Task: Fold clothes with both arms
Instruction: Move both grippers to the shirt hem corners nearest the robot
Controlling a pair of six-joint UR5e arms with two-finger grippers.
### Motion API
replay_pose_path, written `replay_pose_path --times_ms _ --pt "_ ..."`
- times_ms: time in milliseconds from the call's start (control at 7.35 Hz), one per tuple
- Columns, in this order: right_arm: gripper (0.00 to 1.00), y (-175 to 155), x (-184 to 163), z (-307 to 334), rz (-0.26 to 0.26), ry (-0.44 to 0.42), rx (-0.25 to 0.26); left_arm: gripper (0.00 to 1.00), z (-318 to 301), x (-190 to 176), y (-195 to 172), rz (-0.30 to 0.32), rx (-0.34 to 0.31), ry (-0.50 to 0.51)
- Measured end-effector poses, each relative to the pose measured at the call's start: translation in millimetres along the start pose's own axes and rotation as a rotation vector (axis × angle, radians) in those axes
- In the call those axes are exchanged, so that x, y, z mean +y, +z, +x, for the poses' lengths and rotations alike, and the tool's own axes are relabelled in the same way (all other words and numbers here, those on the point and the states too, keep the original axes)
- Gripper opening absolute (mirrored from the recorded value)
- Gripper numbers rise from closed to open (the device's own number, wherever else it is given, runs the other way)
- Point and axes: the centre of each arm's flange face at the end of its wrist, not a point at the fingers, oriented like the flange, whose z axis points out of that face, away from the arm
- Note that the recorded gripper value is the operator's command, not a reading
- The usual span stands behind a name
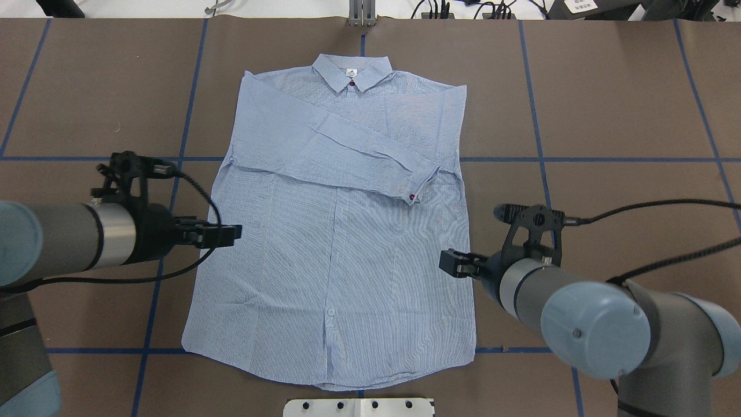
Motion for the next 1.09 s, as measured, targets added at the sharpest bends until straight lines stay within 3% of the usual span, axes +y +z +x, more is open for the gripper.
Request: replay_pose_path --times_ms 272,681,1089 --pt "1.0 -4.2 31.9 6.1 0.021 -0.002 0.002 1.0 -47.1 51.0 -2.3 -0.006 -0.02 -0.079" --pt "1.0 -5.0 36.9 7.6 0.031 -0.003 0.002 0.97 -58.7 119.1 34.3 -0.044 -0.098 -0.183" --pt "1.0 -4.9 37.7 7.5 0.032 -0.004 0.002 0.63 -55.6 146.5 46.4 -0.088 -0.127 -0.178"
